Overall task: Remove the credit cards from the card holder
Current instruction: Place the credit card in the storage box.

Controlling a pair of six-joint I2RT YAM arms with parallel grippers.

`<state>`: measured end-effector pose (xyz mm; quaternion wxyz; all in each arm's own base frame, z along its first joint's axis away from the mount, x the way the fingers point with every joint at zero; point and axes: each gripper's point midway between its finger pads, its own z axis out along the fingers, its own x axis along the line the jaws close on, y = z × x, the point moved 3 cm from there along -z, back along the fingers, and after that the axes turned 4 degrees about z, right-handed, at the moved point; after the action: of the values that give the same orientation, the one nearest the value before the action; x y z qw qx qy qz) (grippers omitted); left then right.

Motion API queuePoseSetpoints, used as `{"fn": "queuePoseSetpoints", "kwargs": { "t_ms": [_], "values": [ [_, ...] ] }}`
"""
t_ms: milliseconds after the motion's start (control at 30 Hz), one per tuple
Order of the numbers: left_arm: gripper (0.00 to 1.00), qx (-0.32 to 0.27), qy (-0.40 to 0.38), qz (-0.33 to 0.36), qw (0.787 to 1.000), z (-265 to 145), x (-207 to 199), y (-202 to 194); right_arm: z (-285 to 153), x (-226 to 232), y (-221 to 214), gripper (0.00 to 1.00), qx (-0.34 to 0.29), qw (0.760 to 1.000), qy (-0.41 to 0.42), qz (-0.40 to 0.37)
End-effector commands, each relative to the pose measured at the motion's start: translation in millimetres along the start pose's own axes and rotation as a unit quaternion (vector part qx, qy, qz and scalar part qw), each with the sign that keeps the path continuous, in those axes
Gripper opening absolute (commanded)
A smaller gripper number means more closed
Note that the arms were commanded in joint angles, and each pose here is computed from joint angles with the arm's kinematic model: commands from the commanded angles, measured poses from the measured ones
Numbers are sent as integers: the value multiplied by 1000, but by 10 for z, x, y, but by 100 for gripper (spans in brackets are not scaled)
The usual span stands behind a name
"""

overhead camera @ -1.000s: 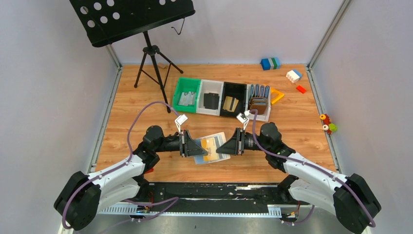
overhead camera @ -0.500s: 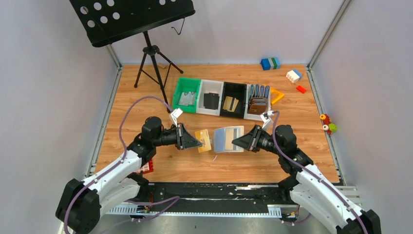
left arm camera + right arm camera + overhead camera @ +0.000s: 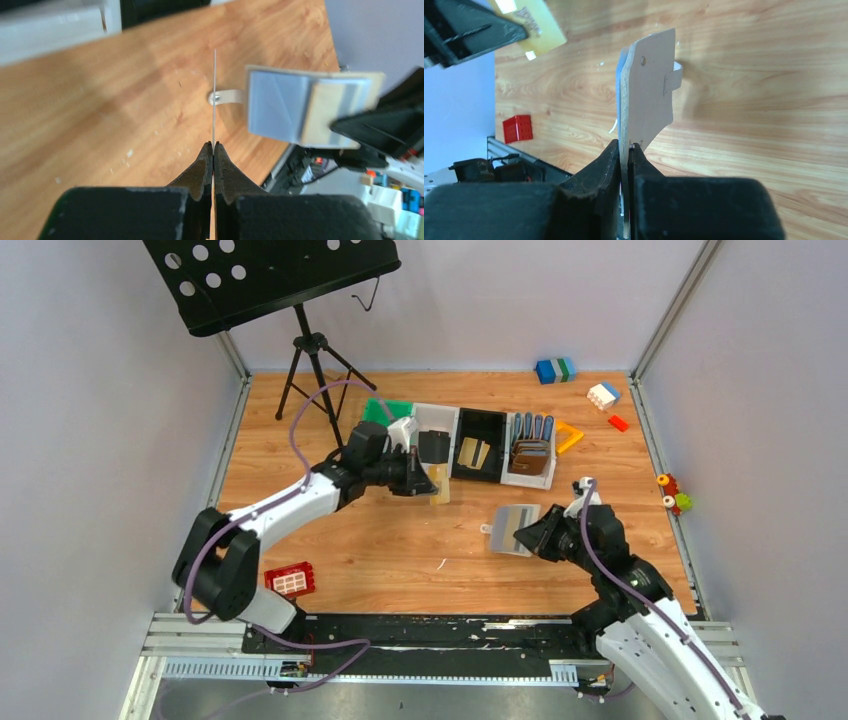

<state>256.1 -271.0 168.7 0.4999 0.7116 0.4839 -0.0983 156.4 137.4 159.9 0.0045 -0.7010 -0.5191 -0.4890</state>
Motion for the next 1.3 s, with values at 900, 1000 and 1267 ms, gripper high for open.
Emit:
{"fn": "queuePoseSetpoints", "kwargs": {
  "t_ms": [900, 1000, 1267],
  "values": [
    [30, 51, 85, 77, 992, 1709, 398, 1198, -571, 278, 551, 0, -164, 979, 40, -116],
    [39, 40, 91, 90, 991, 1559, 306, 1271, -541, 306, 513, 0, -151, 981, 50, -113],
    [49, 14, 98, 114, 989, 967, -3, 1339, -466, 453, 410, 0, -112, 985, 96, -94]
  ]
}}
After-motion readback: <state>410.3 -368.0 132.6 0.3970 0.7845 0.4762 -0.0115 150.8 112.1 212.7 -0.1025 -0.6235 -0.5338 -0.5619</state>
